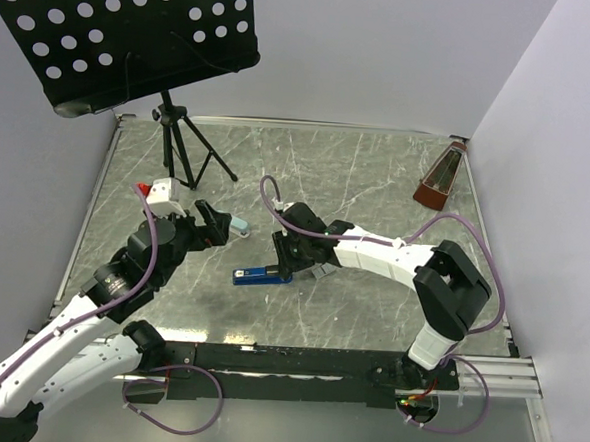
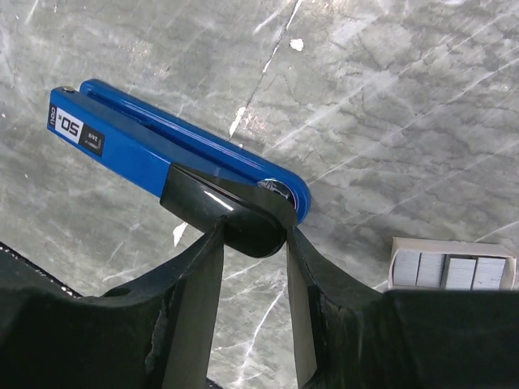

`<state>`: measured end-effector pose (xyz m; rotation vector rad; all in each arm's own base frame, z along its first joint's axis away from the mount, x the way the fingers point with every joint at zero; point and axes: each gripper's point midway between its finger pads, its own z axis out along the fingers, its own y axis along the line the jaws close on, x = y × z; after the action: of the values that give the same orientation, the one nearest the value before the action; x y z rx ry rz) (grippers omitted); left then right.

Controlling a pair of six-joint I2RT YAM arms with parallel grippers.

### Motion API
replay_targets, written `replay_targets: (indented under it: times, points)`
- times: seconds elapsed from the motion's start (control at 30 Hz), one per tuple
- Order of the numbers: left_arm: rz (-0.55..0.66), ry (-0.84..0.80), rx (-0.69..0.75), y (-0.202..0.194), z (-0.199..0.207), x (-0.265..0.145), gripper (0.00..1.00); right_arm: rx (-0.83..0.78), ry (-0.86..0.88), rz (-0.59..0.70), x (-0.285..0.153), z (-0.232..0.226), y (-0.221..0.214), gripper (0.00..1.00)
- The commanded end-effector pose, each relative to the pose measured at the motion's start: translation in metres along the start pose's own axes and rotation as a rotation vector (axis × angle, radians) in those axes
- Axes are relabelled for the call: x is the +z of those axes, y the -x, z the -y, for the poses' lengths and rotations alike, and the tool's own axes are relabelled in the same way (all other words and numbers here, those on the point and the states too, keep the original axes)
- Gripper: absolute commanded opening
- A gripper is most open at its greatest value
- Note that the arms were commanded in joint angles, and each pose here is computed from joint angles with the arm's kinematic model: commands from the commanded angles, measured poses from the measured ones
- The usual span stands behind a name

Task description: Load the staples into the stapler

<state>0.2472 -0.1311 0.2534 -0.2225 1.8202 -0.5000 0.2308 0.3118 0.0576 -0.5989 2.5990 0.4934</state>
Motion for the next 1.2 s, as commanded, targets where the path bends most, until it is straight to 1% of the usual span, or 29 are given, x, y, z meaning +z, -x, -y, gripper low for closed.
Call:
replay_targets:
  times: [0.0,0.2,0.27,0.3,0.37,0.5,0.53,0.57,0.63,0.67,0.73,0.77,0.8,0.83,0.97,1.03,1.17]
  points:
    - [0.027,-0.009,0.004,0.008,0.000,-0.001,0.99,0.007,-0.136,-0.173,0.021,0.037,-0.053,0.42]
    - [0.027,-0.007,0.000,0.007,-0.002,-0.003,0.99,0.054,-0.144,-0.216,0.025,0.049,-0.063,0.40]
    - [0.036,-0.013,-0.005,0.009,-0.001,-0.004,0.99,0.027,-0.134,-0.179,0.019,0.044,-0.053,0.40]
    - [0.046,-0.015,-0.008,0.012,-0.001,-0.005,0.99,0.003,-0.109,-0.134,0.010,0.037,-0.039,0.40]
    - [0.056,-0.011,-0.008,0.017,-0.001,-0.007,0.99,-0.032,-0.082,-0.091,-0.002,0.028,-0.024,0.41]
    - [0.079,-0.011,-0.002,0.031,0.001,-0.014,0.99,-0.110,-0.046,0.028,-0.035,0.012,0.023,0.47]
    - [0.083,-0.009,0.001,0.033,0.001,-0.015,1.00,-0.127,-0.040,0.045,-0.039,0.010,0.029,0.50]
    - [0.095,-0.005,0.009,0.038,0.000,-0.019,0.99,-0.174,-0.021,0.063,-0.045,0.006,0.036,0.56]
    - [0.110,0.002,0.017,0.044,-0.002,-0.022,0.99,-0.226,0.007,0.094,-0.052,-0.002,0.047,0.62]
    - [0.125,0.010,0.029,0.049,-0.004,-0.026,1.00,-0.287,0.023,0.105,-0.055,-0.004,0.050,0.68]
    - [0.145,0.029,0.056,0.054,-0.009,-0.029,0.99,-0.351,0.069,0.110,-0.058,-0.015,0.052,0.74]
    - [0.165,0.043,0.064,0.059,-0.012,-0.032,0.99,-0.412,0.084,0.107,-0.056,-0.017,0.052,0.79]
    - [0.179,0.052,0.070,0.062,-0.014,-0.033,0.99,-0.452,0.122,0.101,-0.056,-0.024,0.051,0.79]
    - [0.194,0.063,0.087,0.065,-0.017,-0.035,0.99,-0.483,0.133,0.095,-0.054,-0.027,0.049,0.80]
    - [0.273,0.108,0.080,0.075,-0.032,-0.043,0.99,-0.633,0.160,0.040,-0.040,-0.037,0.040,0.81]
    - [0.320,0.125,0.058,0.080,-0.039,-0.049,0.99,-0.676,0.174,0.032,-0.036,-0.045,0.040,0.80]
    - [0.345,0.148,0.046,0.074,-0.051,-0.052,1.00,-0.756,0.150,-0.023,-0.017,-0.046,0.035,0.79]
